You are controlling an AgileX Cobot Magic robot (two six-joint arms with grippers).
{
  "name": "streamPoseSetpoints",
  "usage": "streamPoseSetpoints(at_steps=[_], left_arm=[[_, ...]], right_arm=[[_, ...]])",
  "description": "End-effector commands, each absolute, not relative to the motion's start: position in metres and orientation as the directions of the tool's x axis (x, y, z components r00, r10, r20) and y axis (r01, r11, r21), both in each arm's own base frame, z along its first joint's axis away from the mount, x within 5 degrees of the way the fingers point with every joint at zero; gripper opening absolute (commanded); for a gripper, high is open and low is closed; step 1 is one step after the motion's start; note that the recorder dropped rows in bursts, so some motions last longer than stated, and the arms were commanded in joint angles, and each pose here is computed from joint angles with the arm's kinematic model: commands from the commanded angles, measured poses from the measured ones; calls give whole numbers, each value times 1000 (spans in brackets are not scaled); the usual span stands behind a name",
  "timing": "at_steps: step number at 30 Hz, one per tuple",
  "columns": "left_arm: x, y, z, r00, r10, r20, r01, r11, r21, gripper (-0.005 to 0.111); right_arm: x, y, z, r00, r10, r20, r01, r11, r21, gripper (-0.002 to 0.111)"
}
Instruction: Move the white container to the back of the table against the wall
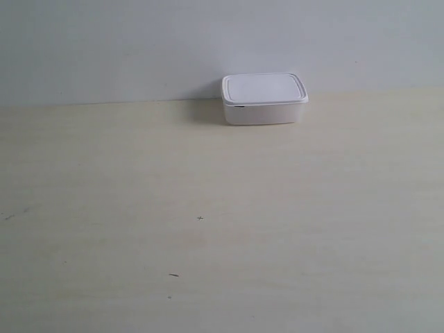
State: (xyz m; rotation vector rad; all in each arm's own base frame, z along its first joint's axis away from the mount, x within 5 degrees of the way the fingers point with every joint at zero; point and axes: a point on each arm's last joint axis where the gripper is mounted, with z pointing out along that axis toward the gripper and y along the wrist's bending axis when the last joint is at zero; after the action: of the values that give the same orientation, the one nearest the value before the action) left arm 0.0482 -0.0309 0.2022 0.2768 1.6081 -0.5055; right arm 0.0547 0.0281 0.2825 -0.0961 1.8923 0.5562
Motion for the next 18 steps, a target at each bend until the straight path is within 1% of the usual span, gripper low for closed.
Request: streamPoseSetpoints(at_steps=[1,6,9,13,18], left_arm=[[49,-29,204,-68,-107,-992,455,881,-126,0],[49,-29,204,-68,-107,-992,455,881,-126,0],[49,-29,204,-68,-107,-992,455,881,-126,0],[49,-29,204,-68,-107,-992,455,881,-126,0],[49,-29,204,-68,-107,-992,455,881,-126,0]], right_arm=[[55,30,285,-380,243,-893,-339,861,379,0],[56,31,291,-330,287,-899,-354,845,400,0],[57,31,290,-330,287,-899,-354,845,400,0],[60,32,276,-342,290,-894,-342,848,405,0],[67,32,260,-255,347,-903,-348,838,420,0]])
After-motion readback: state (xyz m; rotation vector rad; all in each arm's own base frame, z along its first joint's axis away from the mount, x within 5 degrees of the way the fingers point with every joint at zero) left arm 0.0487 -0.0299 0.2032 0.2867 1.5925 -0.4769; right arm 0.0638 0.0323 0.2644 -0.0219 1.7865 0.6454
